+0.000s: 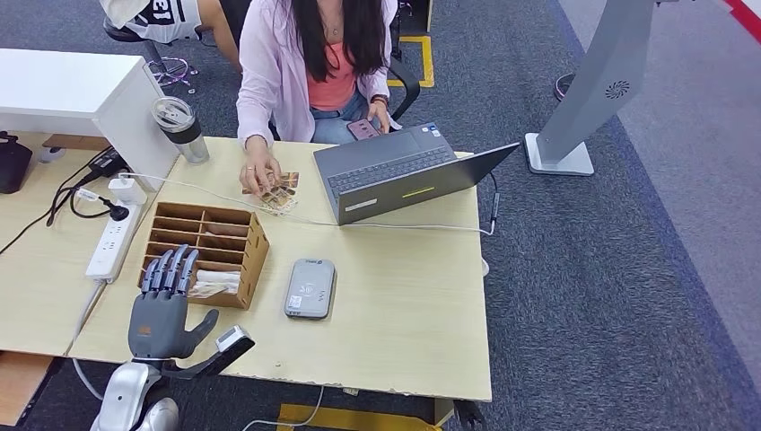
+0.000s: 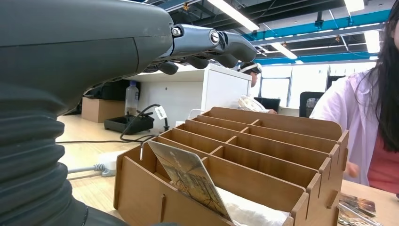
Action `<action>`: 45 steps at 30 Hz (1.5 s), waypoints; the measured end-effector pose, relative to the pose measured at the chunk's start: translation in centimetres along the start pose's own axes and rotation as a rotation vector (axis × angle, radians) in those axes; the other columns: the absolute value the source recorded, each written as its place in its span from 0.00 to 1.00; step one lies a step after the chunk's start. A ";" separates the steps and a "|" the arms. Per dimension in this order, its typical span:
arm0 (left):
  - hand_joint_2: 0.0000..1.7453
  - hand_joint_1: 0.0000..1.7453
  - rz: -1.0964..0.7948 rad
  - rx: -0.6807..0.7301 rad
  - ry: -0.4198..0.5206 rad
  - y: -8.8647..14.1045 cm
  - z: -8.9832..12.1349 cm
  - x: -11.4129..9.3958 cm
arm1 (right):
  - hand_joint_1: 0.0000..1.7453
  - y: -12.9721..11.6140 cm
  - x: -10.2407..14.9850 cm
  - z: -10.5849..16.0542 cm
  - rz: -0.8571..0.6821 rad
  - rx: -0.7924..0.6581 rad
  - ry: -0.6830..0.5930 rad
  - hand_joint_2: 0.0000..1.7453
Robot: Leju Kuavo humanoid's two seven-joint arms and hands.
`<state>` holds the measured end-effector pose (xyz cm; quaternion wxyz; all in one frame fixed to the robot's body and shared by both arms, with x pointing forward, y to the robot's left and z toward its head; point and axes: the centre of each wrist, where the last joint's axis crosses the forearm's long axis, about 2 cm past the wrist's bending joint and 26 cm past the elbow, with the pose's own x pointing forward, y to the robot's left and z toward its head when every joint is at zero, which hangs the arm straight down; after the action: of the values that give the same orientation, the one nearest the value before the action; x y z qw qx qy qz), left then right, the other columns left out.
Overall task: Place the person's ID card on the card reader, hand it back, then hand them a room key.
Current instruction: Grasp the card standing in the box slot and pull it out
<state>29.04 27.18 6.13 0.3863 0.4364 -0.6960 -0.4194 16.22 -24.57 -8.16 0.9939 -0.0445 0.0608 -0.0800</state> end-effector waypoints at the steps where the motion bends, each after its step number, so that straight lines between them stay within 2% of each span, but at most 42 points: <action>1: 1.00 0.25 0.000 0.000 0.000 0.0 0.0 0.0 | 0.00 0.0 0.0 0.0 0.000 0.000 -0.001 1.00; 4: 1.00 1.00 0.000 0.000 0.000 0.0 0.0 0.0 | 0.00 0.0 0.0 0.0 0.000 0.001 -0.001 1.00; 45: 1.00 1.00 0.029 -0.021 0.011 0.2 -0.6 -0.1 | 0.00 0.0 -0.1 0.0 -0.016 0.007 0.003 1.00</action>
<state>29.54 27.19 6.45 0.4009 0.4246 -0.6955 -0.4185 16.15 -24.54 -8.18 0.9933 -0.0413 0.0615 -0.0882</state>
